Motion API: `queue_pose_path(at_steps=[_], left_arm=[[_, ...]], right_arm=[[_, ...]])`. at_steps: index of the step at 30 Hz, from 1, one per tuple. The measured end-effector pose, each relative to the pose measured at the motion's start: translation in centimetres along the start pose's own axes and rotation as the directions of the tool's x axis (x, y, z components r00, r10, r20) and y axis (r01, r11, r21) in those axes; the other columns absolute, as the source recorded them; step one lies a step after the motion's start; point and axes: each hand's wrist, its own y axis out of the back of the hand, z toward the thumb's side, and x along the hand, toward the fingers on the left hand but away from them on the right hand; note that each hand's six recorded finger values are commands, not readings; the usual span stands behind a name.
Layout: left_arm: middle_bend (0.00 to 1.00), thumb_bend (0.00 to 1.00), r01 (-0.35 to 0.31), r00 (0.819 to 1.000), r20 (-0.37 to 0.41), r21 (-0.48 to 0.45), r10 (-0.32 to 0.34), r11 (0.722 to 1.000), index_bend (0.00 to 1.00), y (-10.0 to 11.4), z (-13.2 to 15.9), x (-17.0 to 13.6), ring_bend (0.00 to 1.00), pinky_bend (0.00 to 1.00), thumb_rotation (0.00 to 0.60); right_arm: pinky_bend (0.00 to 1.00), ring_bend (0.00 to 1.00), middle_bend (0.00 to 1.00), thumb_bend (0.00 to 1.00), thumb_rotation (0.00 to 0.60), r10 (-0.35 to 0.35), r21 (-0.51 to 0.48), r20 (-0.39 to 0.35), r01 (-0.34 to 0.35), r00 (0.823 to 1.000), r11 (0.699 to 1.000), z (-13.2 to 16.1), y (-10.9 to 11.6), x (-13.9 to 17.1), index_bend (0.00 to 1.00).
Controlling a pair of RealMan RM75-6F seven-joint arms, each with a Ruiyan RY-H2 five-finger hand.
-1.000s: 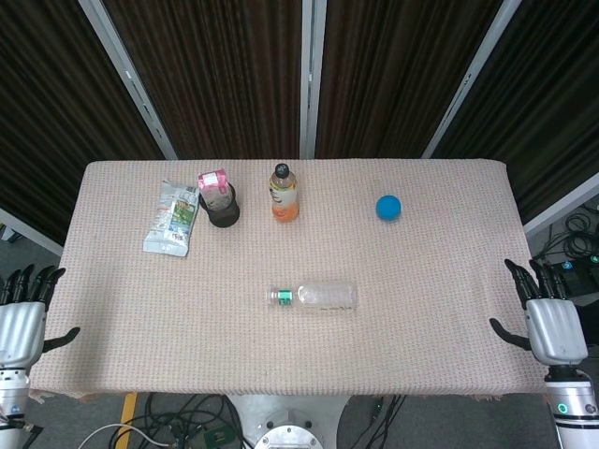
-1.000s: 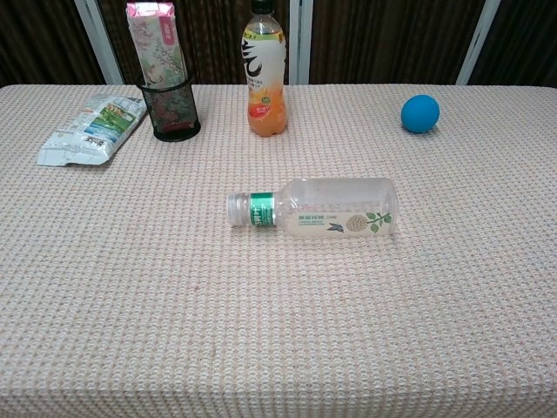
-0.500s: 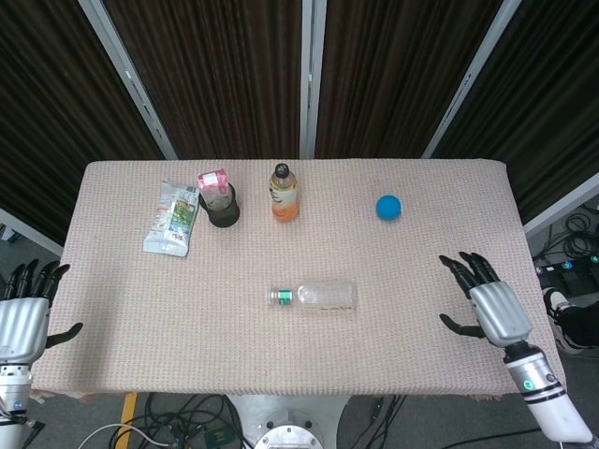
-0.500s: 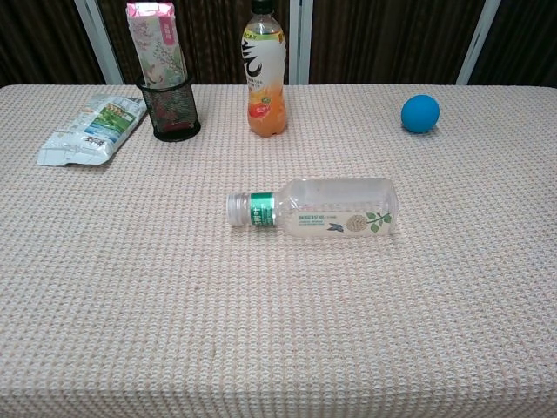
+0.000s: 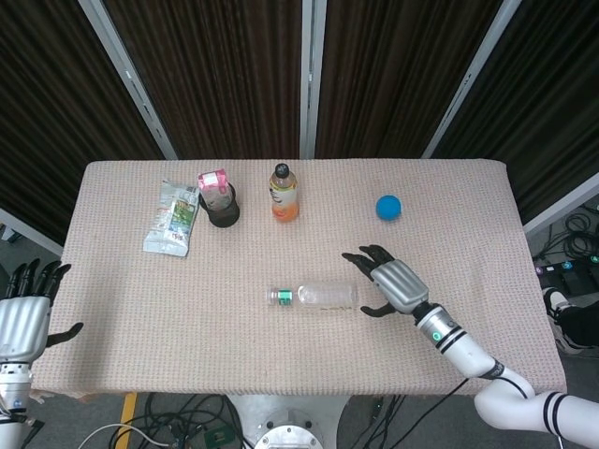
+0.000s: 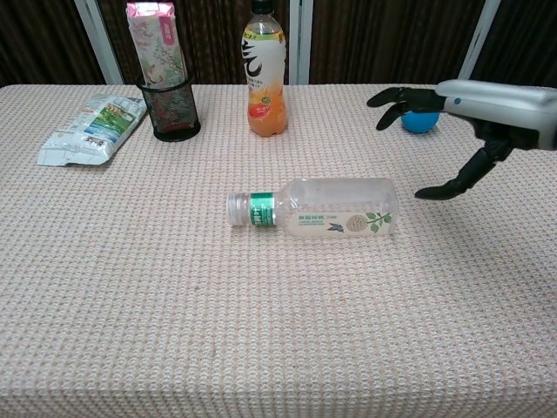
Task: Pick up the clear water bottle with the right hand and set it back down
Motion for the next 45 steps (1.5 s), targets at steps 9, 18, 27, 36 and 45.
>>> queue_pose_path(at_steps=[9,18,27,36,45], left_arm=[[0.12,0.0,0.013,1.0,0.005,-0.001,-0.013,1.0,0.15,-0.4,-0.1,0.3,0.0,0.0,0.6],[0.12,0.0,0.019,1.0,0.004,-0.003,-0.019,1.0,0.15,-0.6,-0.3,0.4,0.0,0.0,0.6],[0.12,0.0,0.019,0.999,0.044,-0.02,-0.018,1.0,0.15,-0.5,0.3,1.2,0.0,0.0,0.6],[0.12,0.0,0.035,0.978,0.21,-0.164,0.0,0.986,0.16,0.6,4.3,4.5,0.0,0.0,0.6],[0.12,0.0,0.043,0.907,0.416,-0.244,0.065,0.969,0.16,1.7,12.3,8.8,0.0,0.0,0.6]], right_arm=[[0.1,0.04,0.21,0.1,0.6,0.033,-0.007,-0.013,-0.033,0.999,0.999,1.6,-3.2,-3.2,0.08],[0.15,0.1,0.26,0.12,0.6,0.04,0.01,-0.033,-0.04,0.999,0.999,2.8,-5.2,-5.5,0.19],[0.43,0.36,0.47,0.49,0.6,-0.003,-0.002,-0.04,0.003,0.999,1.0,3.0,-5.2,-6.1,0.54],[0.49,0.42,0.52,0.63,0.6,-0.098,-0.128,-0.088,0.086,0.991,0.988,3.8,-2.5,-6.0,0.6],[0.5,0.43,0.53,0.7,0.6,-0.179,-0.416,-0.175,0.092,0.968,0.905,6.1,0.3,-6.6,0.61]])
